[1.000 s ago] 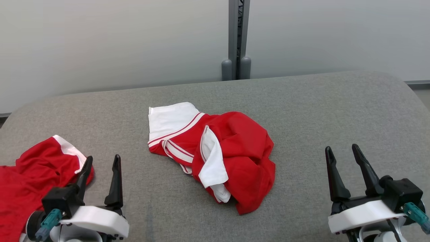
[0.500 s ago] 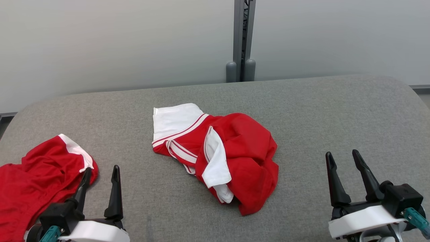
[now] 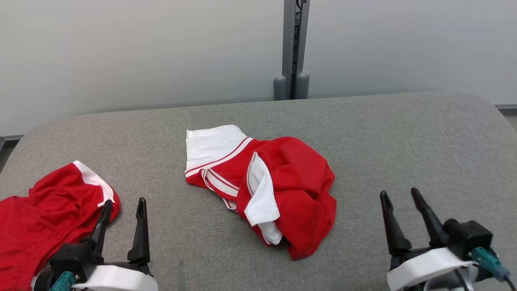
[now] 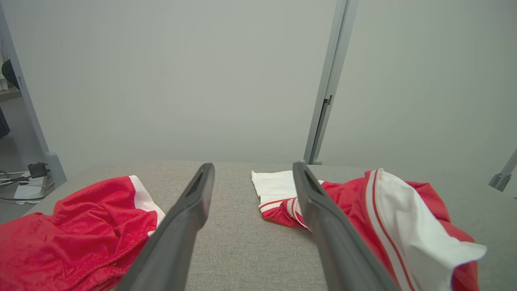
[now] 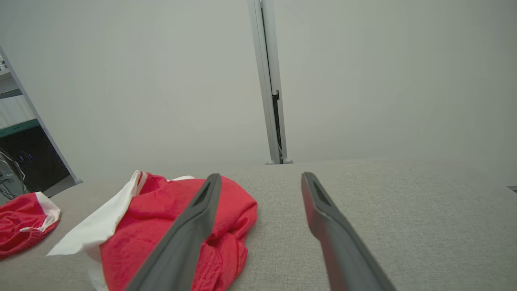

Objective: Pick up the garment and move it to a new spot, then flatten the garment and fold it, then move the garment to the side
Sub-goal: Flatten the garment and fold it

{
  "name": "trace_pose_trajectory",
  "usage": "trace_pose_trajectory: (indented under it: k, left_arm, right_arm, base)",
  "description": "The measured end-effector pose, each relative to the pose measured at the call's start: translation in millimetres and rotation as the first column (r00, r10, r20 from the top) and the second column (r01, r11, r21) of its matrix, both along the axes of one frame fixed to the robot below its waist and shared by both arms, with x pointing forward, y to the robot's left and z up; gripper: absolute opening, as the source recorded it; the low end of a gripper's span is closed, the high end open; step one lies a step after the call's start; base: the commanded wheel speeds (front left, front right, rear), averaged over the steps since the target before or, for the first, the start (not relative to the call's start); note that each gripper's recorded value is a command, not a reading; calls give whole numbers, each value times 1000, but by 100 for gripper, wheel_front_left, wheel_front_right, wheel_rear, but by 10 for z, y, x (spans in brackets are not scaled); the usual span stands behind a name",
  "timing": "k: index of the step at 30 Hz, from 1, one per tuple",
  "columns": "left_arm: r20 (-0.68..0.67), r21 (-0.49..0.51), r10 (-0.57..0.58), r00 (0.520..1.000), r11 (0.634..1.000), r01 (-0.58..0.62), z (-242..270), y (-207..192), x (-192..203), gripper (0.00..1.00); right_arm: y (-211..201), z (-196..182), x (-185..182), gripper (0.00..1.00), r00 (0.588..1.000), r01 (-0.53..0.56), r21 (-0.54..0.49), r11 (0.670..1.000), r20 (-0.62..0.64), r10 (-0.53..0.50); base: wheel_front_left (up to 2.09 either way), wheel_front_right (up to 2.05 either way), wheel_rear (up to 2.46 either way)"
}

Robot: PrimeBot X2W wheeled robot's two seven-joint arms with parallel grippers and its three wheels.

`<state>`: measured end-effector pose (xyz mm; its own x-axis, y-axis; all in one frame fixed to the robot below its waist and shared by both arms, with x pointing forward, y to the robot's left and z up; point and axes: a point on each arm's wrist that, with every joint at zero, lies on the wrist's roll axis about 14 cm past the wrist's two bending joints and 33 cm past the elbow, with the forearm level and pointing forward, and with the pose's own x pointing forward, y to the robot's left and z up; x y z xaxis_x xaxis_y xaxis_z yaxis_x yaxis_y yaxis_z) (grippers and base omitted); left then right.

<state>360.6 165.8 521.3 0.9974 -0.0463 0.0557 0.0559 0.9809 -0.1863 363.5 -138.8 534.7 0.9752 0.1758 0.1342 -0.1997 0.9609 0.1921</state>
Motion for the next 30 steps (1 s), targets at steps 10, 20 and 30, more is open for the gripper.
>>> trace_pose_trajectory:
  k: [10, 20, 30]
  left_arm:
    - [7, -10, 36, 999, 999, -36, 15, 109, -70, 100]
    - [-4, -13, 129, 992, 992, -129, -27, 405, -258, 100]
    - [-51, 2, 209, 977, 978, -209, -163, 679, -397, 100]
  right_arm:
    - [522, -569, -74, 100, 936, -197, 33, 980, -291, 198]
    - [887, -1095, -181, 100, 778, -321, 86, 943, -545, 314]
    - [1073, -1429, -144, 100, 669, -347, 133, 928, -659, 344]
  base:
    - [0, 0, 0]
    - [0, 0, 0]
    - [0, 0, 0]
